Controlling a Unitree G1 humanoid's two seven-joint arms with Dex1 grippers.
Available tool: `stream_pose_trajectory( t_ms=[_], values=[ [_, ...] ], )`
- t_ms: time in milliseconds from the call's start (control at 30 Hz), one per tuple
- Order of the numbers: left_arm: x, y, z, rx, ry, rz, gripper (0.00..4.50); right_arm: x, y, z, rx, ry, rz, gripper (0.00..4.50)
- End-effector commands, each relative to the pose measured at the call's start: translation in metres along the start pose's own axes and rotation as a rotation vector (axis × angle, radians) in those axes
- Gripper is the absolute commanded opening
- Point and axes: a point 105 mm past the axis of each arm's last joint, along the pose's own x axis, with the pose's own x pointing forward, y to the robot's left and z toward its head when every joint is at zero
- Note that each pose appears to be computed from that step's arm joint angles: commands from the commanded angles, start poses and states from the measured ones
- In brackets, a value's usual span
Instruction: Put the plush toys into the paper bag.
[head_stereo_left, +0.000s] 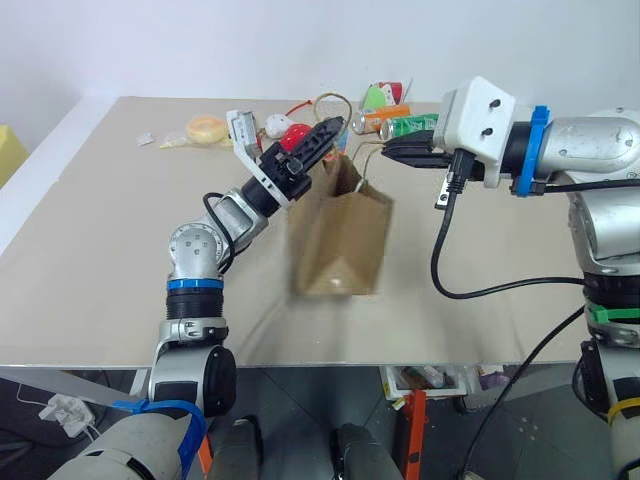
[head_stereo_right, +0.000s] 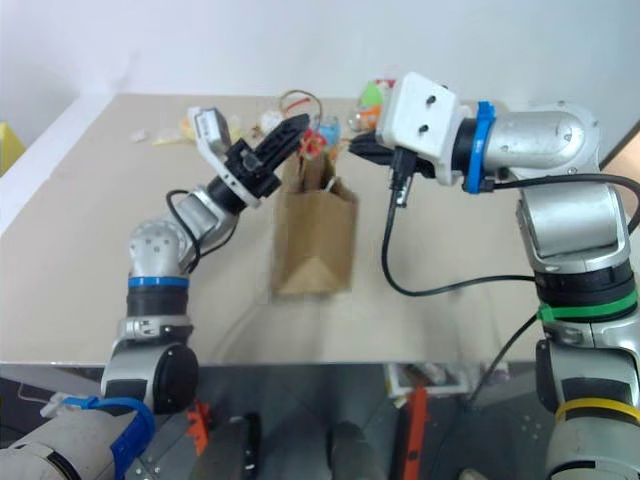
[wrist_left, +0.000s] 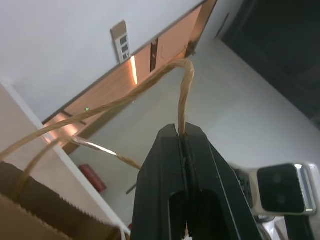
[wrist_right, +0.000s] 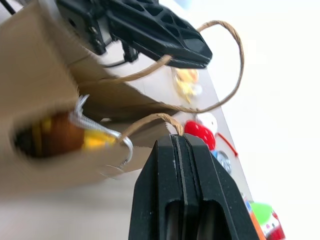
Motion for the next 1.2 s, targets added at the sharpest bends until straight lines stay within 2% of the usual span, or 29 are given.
stream_pose_trajectory(
  t_ms=[33, 167, 300, 467, 567, 700, 800, 967, 1200],
  values=[
    [0.004, -0.001, 0.002, 0.08, 0.049, -0.01, 0.0, -0.008, -0.001, 0.022, -0.064, -0.032, 0.013, 0.03],
    [-0.008, 0.016, 0.004, 0.183, 0.117, 0.071, 0.0, 0.002, 0.048, 0.016, -0.026, -0.011, 0.227, 0.03],
    [-0.02, 0.016, 0.01, 0.264, 0.162, 0.09, 0.0, 0.015, 0.077, 0.009, 0.02, -0.005, 0.316, 0.03],
    [-0.029, 0.006, 0.028, 0.304, 0.135, 0.094, 0.0, 0.029, 0.067, 0.013, 0.05, -0.071, 0.259, 0.03],
    [-0.032, 0.001, 0.037, 0.313, 0.117, 0.101, 0.0, 0.038, 0.053, 0.025, 0.072, -0.154, 0.206, 0.03],
    [-0.037, -0.001, 0.036, 0.319, 0.121, 0.108, 0.0, 0.053, 0.023, 0.041, 0.079, -0.253, 0.091, 0.03],
    [-0.04, 0.0, 0.034, 0.32, 0.132, 0.117, 0.0, 0.063, 0.014, 0.048, 0.094, -0.284, 0.062, 0.03],
    [-0.042, 0.002, 0.028, 0.335, 0.164, 0.125, 0.0, 0.073, 0.037, 0.051, 0.119, -0.315, 0.174, 0.03],
    [-0.043, 0.001, 0.021, 0.37, 0.202, 0.132, 0.0, 0.077, 0.052, 0.034, 0.146, -0.257, 0.21, 0.03]
  ],
)
